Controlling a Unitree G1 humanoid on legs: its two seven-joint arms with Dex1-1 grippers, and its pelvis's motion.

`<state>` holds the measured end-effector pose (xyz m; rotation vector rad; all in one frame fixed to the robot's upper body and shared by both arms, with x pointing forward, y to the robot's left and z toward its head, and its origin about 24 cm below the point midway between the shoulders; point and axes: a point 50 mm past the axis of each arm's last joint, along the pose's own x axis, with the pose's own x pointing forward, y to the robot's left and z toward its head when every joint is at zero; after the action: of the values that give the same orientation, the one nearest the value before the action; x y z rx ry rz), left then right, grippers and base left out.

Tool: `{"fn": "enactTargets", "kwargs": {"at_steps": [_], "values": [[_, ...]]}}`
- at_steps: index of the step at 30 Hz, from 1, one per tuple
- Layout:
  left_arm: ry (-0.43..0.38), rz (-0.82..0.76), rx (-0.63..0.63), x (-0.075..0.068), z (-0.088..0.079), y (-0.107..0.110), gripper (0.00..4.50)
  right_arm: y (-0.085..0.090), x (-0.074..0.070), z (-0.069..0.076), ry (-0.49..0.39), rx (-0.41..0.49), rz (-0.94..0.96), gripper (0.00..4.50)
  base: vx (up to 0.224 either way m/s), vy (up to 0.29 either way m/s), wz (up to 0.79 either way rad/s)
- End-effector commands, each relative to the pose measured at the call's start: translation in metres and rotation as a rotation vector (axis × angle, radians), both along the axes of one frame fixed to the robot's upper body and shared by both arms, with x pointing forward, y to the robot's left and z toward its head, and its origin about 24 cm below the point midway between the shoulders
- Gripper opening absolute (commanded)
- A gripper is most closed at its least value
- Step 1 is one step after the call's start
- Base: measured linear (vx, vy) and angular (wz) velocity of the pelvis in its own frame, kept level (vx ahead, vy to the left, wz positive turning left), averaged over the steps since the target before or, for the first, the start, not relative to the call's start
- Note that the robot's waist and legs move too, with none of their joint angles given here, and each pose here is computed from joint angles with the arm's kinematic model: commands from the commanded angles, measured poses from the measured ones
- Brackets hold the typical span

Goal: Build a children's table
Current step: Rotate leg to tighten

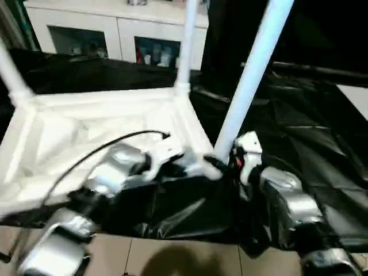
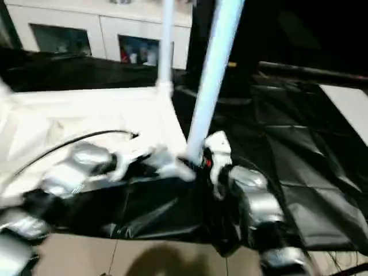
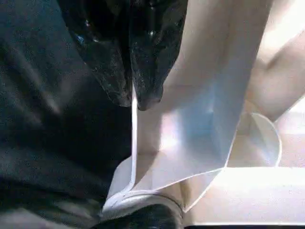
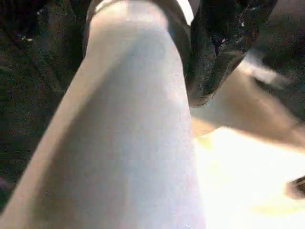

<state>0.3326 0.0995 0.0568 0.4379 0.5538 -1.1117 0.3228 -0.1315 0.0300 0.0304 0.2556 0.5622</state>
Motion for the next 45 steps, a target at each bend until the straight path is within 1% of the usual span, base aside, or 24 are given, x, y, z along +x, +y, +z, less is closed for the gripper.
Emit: {"fn": "enactTargets", "kwargs": {"at_steps": [1,3,4,6,8,9,10,11,12,13,15,17,18,21,23,25,26,29,30,31,34,35,38,45], "values": [[-0.020,0.149,0.002,0.011,0.001,-0.002,0.00,-0.007,-0.003,-0.027,0.122,-0.055,-0.176,2.59,0.000,0.000,0.00],[-0.028,0.196,0.009,0.015,0.000,-0.006,0.00,-0.001,0.000,-0.029,0.142,-0.059,-0.235,2.59,0.000,0.000,0.00],[-0.041,0.252,0.012,0.020,-0.002,-0.011,0.00,0.008,0.005,-0.031,0.168,-0.046,-0.302,2.59,0.000,0.000,0.00],[-0.049,0.269,0.017,0.021,-0.002,-0.013,0.00,0.013,0.006,-0.031,0.178,-0.038,-0.324,2.59,0.000,0.000,0.00],[-0.057,0.285,0.023,0.023,-0.004,-0.018,0.00,0.023,0.010,-0.030,0.185,-0.029,-0.345,2.59,0.000,0.000,0.00],[-0.057,0.285,0.023,0.023,-0.004,-0.018,0.00,0.023,0.010,-0.030,0.185,-0.029,-0.345,2.59,0.000,0.000,0.00],[-0.064,0.274,0.043,0.023,-0.006,-0.019,0.00,0.034,0.012,-0.025,0.164,0.024,-0.303,2.94,0.000,0.000,0.00],[-0.065,0.272,0.045,0.023,-0.006,-0.019,0.00,0.034,0.012,-0.024,0.159,0.026,-0.296,3.15,0.000,0.000,0.00],[-0.069,0.265,0.054,0.023,-0.006,-0.018,0.00,0.037,0.012,-0.021,0.137,0.036,-0.267,3.28,0.000,0.000,0.00],[-0.069,0.257,0.060,0.023,-0.006,-0.017,0.00,0.037,0.013,-0.018,0.120,0.044,-0.249,3.31,0.000,0.000,0.00],[-0.072,0.247,0.062,0.022,-0.006,-0.015,0.00,0.036,0.014,-0.015,0.098,0.045,-0.232,3.37,0.000,0.000,0.00],[-0.072,0.214,0.058,0.021,-0.004,-0.012,0.00,0.030,0.016,-0.010,0.059,0.037,-0.182,3.70,0.000,0.000,0.00],[-0.072,0.212,0.057,0.021,-0.004,-0.012,0.00,0.030,0.016,-0.009,0.057,0.037,-0.180,3.70,0.000,0.000,0.00],[-0.050,0.060,0.015,0.011,-0.001,-0.011,0.00,0.013,0.010,0.002,0.012,0.040,-0.012,3.70,0.000,0.000,0.00],[0.007,-0.053,-0.039,0.000,0.001,-0.009,0.00,0.001,0.003,0.010,-0.025,0.025,0.121,3.70,0.031,-0.006,0.00],[0.023,-0.077,-0.044,-0.003,0.001,-0.007,0.00,-0.003,0.000,0.012,-0.037,0.016,0.160,3.70,0.062,-0.011,0.00],[0.039,-0.147,-0.044,-0.009,0.001,-0.002,0.00,-0.010,-0.004,0.016,-0.060,-0.002,0.227,3.70,0.000,0.000,0.00],[0.044,-0.200,-0.029,-0.013,0.001,0.004,0.00,-0.015,-0.008,0.020,-0.079,-0.029,0.283,3.70,0.000,0.000,0.00],[0.062,-0.216,-0.021,-0.016,0.001,0.008,0.00,-0.018,-0.011,0.022,-0.085,-0.043,0.321,3.70,0.000,0.000,0.00],[0.062,-0.216,-0.021,-0.016,0.001,0.008,0.00,-0.018,-0.011,0.022,-0.085,-0.043,0.321,3.70,0.000,0.000,0.00],[0.091,-0.289,-0.011,-0.024,0.003,0.018,0.00,-0.020,-0.021,0.024,-0.088,-0.091,0.448,3.70,0.000,0.000,0.00],[0.091,-0.289,-0.011,-0.024,0.003,0.018,0.00,-0.020,-0.021,0.024,-0.088,-0.091,0.448,3.70,0.000,0.000,0.00],[0.114,-0.304,0.007,-0.028,0.005,0.028,0.00,-0.019,-0.032,0.022,-0.070,-0.136,0.580,3.70,0.000,0.000,0.00],[0.124,-0.302,0.019,-0.029,0.008,0.036,0.00,-0.019,-0.039,0.021,-0.041,-0.157,0.662,3.70,0.000,0.000,0.00]]}}
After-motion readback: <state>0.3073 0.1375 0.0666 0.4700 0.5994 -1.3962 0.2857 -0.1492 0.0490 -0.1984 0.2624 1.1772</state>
